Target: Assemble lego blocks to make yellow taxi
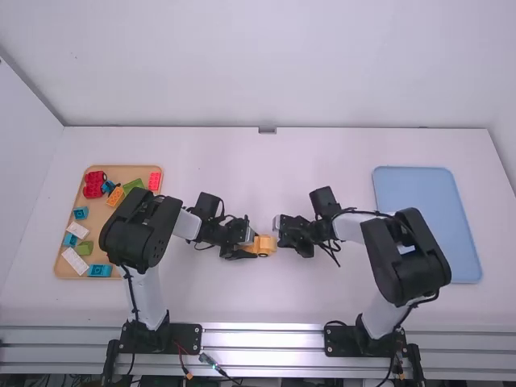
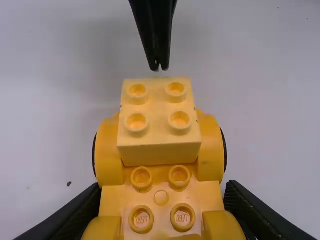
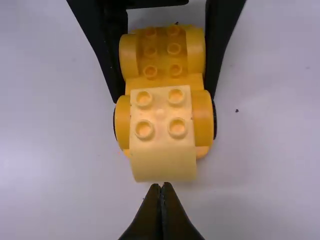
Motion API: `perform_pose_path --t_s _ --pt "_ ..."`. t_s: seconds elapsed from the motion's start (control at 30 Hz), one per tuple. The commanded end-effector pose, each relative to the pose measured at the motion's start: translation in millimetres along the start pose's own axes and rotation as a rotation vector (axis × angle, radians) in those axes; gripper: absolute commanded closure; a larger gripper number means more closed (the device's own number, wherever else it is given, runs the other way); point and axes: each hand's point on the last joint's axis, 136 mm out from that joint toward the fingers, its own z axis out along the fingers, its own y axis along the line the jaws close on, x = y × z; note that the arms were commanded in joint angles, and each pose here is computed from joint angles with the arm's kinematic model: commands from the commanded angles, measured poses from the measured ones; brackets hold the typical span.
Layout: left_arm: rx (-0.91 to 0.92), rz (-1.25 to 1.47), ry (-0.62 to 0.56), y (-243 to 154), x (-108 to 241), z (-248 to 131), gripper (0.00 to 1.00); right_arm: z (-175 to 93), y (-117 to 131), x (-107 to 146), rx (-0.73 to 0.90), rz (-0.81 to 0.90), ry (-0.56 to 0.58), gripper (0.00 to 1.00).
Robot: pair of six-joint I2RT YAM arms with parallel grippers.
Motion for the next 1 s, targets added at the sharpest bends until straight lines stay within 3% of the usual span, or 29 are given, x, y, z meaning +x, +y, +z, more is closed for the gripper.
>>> perform_pose_path --t_s 0.0,0.57,0.97 --pt "0.009 -0.006 -0.011 0 0 1 0.5 2 0 1 0.002 -0.001 0.015 1.0" --pt "0.011 -0.01 -0.011 -1 0 1 0.49 15 6 -15 -0.031 -0.055 -0.043 1.0" --pt "0.012 -0.011 -0.01 -2 1 1 0.49 -2 -6 -31 -0.03 -0.043 -0.167 1.0"
